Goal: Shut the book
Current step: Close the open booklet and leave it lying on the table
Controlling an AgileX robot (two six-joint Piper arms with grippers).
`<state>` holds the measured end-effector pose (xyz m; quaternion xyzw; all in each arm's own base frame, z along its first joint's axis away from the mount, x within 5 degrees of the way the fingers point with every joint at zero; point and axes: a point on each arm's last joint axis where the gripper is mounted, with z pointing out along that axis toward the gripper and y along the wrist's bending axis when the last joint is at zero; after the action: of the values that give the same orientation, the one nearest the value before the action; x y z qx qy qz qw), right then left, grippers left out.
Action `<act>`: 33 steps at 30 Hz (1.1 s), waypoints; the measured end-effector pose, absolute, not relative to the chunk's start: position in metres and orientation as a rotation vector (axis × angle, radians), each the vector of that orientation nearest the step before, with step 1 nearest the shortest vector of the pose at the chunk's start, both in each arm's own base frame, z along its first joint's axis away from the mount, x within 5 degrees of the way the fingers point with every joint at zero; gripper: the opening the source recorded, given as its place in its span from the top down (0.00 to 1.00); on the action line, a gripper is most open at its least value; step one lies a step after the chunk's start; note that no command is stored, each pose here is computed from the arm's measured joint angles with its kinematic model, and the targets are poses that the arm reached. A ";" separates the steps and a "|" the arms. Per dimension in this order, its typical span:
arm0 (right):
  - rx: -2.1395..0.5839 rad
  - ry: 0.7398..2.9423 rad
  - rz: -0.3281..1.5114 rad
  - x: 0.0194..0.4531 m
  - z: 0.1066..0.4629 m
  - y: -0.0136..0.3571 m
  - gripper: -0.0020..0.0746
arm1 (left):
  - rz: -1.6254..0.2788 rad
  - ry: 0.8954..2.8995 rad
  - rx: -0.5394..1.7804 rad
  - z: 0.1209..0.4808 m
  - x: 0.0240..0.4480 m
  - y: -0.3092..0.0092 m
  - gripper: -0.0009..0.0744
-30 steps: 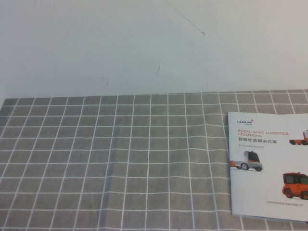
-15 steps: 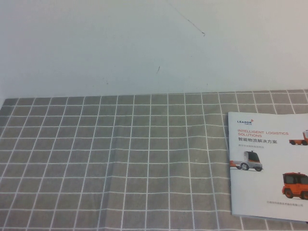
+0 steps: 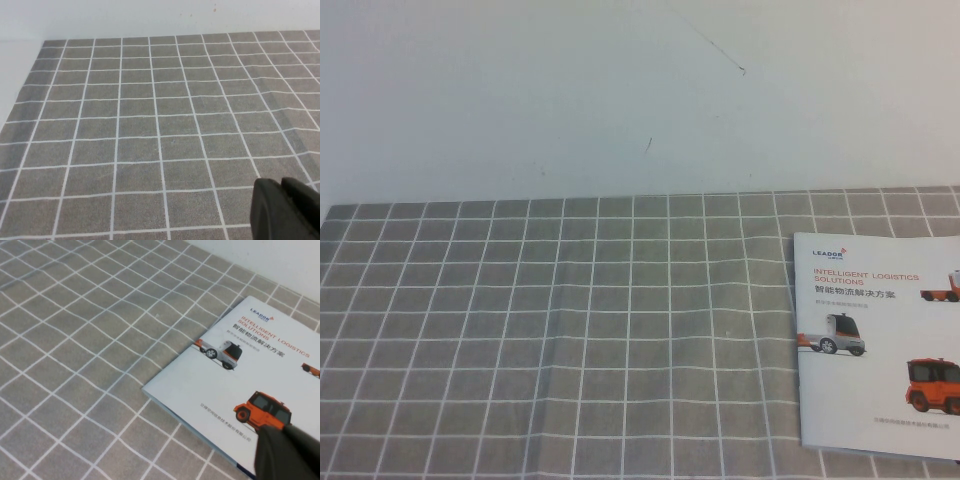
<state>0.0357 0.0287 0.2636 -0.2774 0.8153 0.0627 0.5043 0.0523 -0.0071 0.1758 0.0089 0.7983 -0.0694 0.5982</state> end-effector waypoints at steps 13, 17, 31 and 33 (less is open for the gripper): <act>-0.372 1.832 -0.113 0.048 0.230 0.009 0.98 | -0.164 1.856 0.017 0.175 0.052 -0.007 0.99; -0.258 1.846 -0.101 0.051 0.202 0.004 0.98 | -0.164 1.854 0.017 0.176 0.052 -0.007 0.99; -0.137 1.908 -0.031 0.051 0.169 0.003 0.98 | -0.164 1.854 0.017 0.176 0.052 -0.007 0.99; -0.137 1.908 -0.031 0.051 0.169 0.003 0.98 | -0.164 1.854 0.017 0.176 0.052 -0.007 0.99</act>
<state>0.0511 0.0029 0.1694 -0.0584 0.8151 -0.0131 0.5763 0.0521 -0.0070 0.1756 0.0072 0.7989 -0.0707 0.5972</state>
